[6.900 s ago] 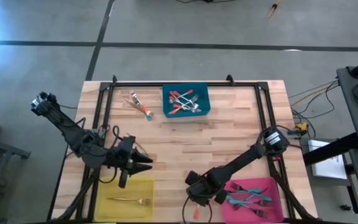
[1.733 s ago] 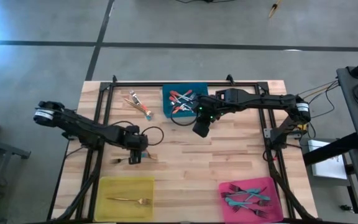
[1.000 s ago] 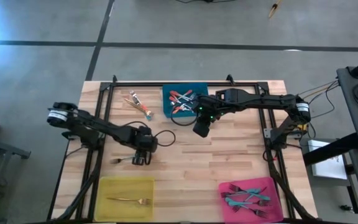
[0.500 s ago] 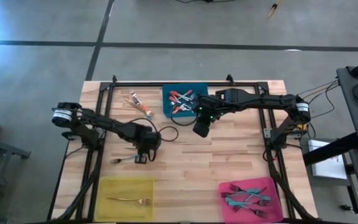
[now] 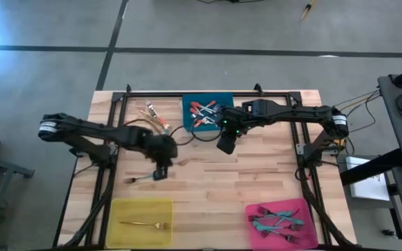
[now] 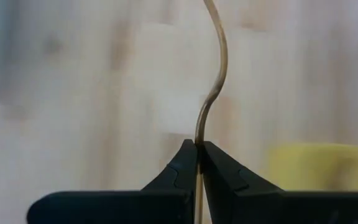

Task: Sort silverware by color (type)
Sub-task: Put the gold fork into the yellow bin, then put the blue fork into the pink bin

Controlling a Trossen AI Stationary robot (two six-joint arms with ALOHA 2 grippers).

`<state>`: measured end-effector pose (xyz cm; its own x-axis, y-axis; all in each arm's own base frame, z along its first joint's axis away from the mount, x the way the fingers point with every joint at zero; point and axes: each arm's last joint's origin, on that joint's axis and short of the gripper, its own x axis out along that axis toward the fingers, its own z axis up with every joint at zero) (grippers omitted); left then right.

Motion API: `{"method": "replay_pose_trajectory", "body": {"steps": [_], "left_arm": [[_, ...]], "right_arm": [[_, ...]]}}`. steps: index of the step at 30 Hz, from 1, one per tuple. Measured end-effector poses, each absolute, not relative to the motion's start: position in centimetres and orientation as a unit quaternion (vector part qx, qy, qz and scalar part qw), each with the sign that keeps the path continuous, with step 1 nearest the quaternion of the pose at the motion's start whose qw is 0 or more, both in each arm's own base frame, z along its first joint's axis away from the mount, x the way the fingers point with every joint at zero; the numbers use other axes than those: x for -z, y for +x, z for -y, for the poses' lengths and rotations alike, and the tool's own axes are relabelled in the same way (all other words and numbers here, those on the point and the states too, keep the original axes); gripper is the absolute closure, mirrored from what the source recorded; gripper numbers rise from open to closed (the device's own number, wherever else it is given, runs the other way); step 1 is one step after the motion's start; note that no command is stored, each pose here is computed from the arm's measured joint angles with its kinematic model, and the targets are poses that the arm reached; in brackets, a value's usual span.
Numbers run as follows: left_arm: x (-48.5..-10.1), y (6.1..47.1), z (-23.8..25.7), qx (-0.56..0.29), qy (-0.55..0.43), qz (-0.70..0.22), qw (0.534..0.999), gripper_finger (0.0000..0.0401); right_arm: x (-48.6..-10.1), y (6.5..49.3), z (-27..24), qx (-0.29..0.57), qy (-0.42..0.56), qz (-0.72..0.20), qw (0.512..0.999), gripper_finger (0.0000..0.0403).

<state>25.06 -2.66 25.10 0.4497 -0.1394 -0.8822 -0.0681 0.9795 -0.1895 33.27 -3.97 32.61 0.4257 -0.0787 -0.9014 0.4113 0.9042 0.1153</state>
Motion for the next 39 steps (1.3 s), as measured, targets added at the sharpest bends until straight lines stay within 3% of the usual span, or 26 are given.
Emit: {"method": "replay_pose_trajectory", "body": {"steps": [9, 19, 28, 39], "left_arm": [[-28.0, 19.6, 11.5, 0.129, -0.182, -0.522, 0.823, 0.0401], [-24.7, 15.7, 20.4, 0.115, -0.164, -0.580, 0.789, 0.0400], [-24.0, 16.8, 22.2, 0.104, -0.145, -0.585, 0.791, 0.0339], [-24.2, 16.9, 20.2, 0.052, -0.097, -0.590, 0.800, 0.0262]], "right_arm": [[-32.1, 33.2, 4.0, 0.150, 0.162, -0.523, 0.823, 0.0282], [-31.6, 33.1, 3.9, 0.153, 0.166, -0.529, 0.818, 0.0282], [-31.4, 33.1, 3.9, 0.160, 0.176, -0.530, 0.814, 0.0282], [-30.5, 32.2, 3.8, 0.177, 0.188, -0.570, 0.780, 0.0282]]}}
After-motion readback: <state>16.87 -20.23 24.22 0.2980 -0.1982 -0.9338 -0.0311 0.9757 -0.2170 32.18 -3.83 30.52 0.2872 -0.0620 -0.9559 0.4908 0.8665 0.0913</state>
